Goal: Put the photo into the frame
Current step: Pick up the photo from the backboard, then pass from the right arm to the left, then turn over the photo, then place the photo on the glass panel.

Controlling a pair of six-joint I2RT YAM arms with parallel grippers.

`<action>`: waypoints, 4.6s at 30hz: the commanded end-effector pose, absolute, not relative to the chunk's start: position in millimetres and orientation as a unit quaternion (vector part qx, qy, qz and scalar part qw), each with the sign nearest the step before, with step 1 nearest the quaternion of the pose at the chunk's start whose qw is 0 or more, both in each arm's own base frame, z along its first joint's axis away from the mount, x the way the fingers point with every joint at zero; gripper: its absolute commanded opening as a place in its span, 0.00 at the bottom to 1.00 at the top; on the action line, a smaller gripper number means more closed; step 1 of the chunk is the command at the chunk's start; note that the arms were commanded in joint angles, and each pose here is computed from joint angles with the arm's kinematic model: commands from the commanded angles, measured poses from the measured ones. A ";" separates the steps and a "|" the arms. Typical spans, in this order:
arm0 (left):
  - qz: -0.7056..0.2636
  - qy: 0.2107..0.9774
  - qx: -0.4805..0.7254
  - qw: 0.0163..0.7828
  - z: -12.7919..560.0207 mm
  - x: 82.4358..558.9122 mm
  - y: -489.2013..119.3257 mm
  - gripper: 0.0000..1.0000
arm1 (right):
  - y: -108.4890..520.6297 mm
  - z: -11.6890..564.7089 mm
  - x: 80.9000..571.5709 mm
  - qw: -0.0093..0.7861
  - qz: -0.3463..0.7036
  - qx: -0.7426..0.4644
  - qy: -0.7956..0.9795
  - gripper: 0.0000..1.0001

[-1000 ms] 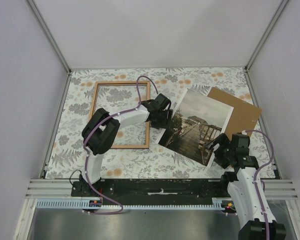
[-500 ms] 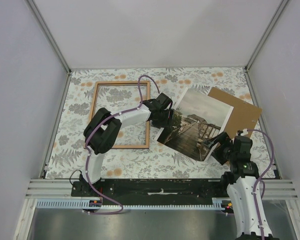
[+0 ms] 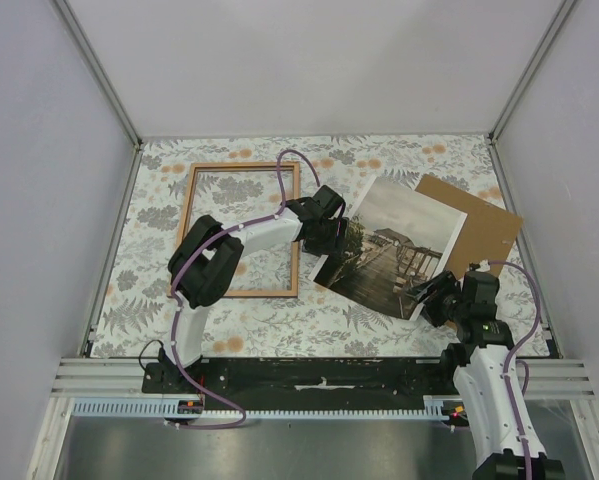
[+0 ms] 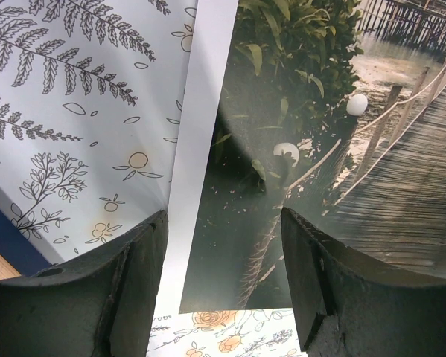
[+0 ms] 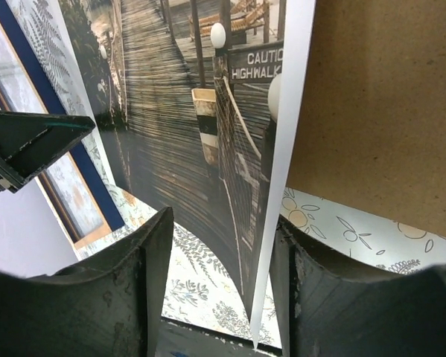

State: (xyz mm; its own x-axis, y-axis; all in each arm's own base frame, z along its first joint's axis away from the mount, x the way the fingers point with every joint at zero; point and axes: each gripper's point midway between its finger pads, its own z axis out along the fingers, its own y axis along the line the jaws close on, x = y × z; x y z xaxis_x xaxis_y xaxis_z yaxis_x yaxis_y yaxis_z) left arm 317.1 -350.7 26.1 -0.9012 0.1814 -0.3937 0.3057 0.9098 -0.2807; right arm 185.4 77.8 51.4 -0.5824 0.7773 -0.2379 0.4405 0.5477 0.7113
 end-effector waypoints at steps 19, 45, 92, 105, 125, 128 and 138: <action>-0.133 0.882 0.261 0.368 172.3 270.5 -357.6 0.75 | 54.7 140.5 210.6 0.313 0.236 0.318 0.863 0.00; -0.192 0.711 0.368 0.568 282.5 192.6 -409.7 0.73 | 119.0 277.1 279.8 0.283 0.186 0.230 0.912 0.00; -0.133 0.699 0.281 0.644 273.0 277.2 -423.6 0.02 | 137.1 343.9 313.9 0.331 0.186 0.202 0.903 0.98; -0.145 0.754 -0.001 0.640 342.9 370.2 -262.7 0.02 | 103.2 436.1 350.5 0.461 0.230 0.216 0.829 0.98; -0.055 0.736 -0.528 0.420 135.4 283.1 -6.6 0.02 | 166.3 311.6 340.1 0.363 0.307 0.143 0.868 0.98; -0.055 0.733 -0.546 0.402 119.3 269.0 -5.8 0.02 | 171.8 300.8 336.0 0.355 0.311 0.137 0.871 0.98; -0.087 0.774 -0.516 0.357 100.1 262.2 -28.0 0.02 | 173.5 292.9 327.9 0.354 0.314 0.132 0.871 0.98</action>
State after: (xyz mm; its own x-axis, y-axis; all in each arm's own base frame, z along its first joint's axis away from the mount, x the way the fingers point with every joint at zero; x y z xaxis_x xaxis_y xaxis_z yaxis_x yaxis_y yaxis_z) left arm 255.7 -16.5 96.4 -0.1949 -0.8389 -0.5082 -0.7551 0.4591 -0.4681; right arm 327.3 170.4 270.0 -0.7521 0.4535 -0.4782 0.0804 0.7834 0.6163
